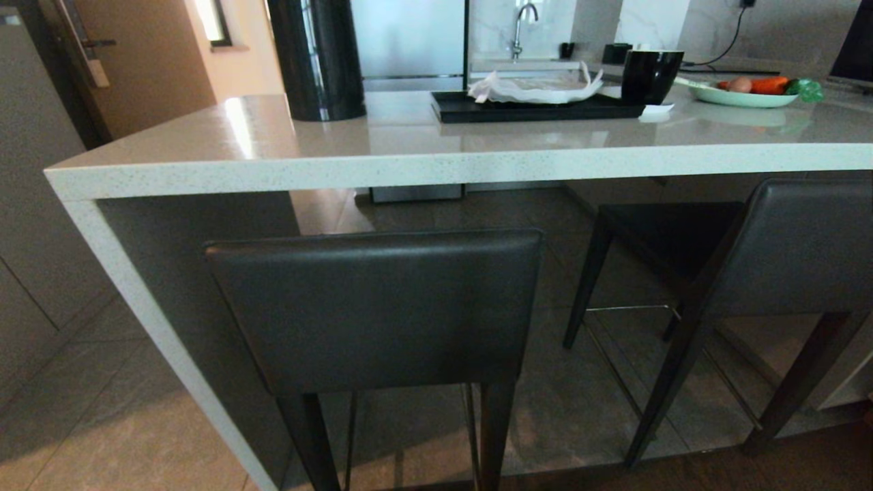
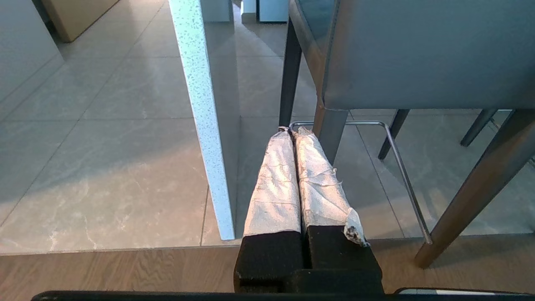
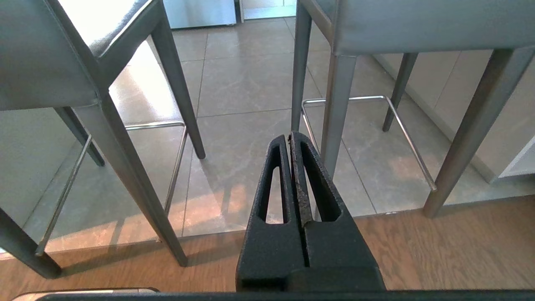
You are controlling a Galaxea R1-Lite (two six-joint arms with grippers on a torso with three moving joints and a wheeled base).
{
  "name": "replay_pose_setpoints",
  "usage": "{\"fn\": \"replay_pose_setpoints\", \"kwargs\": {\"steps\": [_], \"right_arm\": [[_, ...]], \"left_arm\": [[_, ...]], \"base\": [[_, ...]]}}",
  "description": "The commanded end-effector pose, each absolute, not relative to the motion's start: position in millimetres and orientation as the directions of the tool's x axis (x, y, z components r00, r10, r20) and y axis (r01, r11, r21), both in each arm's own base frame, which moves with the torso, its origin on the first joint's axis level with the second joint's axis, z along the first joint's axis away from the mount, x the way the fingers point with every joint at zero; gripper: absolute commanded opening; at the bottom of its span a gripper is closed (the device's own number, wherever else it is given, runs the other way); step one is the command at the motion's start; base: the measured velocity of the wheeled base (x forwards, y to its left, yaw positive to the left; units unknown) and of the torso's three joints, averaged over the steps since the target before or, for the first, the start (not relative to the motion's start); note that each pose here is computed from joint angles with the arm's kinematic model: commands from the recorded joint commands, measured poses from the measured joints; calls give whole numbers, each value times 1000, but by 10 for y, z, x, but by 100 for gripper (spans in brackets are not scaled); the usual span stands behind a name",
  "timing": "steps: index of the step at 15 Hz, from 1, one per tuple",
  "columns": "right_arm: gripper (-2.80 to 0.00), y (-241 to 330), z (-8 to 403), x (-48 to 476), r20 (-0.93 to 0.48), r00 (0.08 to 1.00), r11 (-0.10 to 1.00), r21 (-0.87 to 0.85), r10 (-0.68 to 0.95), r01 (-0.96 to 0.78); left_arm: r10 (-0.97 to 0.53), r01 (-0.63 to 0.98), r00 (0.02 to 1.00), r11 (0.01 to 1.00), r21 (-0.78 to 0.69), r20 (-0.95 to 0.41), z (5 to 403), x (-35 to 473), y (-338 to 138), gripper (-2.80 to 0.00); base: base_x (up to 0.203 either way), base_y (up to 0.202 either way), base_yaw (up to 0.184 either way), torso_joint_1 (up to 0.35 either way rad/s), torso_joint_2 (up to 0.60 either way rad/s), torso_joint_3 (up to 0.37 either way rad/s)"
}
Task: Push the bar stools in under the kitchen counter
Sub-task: Pull the gray chair out from under the dining table
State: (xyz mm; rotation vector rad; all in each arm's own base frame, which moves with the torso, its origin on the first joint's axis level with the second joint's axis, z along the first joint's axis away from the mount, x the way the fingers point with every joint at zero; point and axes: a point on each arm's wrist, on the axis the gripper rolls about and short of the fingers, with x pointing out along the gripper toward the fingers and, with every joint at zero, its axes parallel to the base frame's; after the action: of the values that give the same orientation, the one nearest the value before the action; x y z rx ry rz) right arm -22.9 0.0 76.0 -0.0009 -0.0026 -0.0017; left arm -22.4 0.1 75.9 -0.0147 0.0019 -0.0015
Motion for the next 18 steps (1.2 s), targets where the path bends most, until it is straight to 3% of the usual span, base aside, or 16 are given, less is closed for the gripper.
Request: {"fn": "replay_pose_setpoints", "kwargs": {"steps": [1, 18], "right_arm": [[-280, 0, 758, -228, 3, 1000, 1000, -2, -2, 2], [-280, 1, 760, -230, 0, 1000, 999, -33, 0, 0]], "left_arm": [[-2, 1, 1000, 1000, -15, -3, 757, -222, 0, -280], [0, 0, 1000, 1000, 23, -6, 762, -226, 1, -280]], "base": [[0, 0, 0, 0, 0, 0], [0, 0, 0, 0, 0, 0]]}}
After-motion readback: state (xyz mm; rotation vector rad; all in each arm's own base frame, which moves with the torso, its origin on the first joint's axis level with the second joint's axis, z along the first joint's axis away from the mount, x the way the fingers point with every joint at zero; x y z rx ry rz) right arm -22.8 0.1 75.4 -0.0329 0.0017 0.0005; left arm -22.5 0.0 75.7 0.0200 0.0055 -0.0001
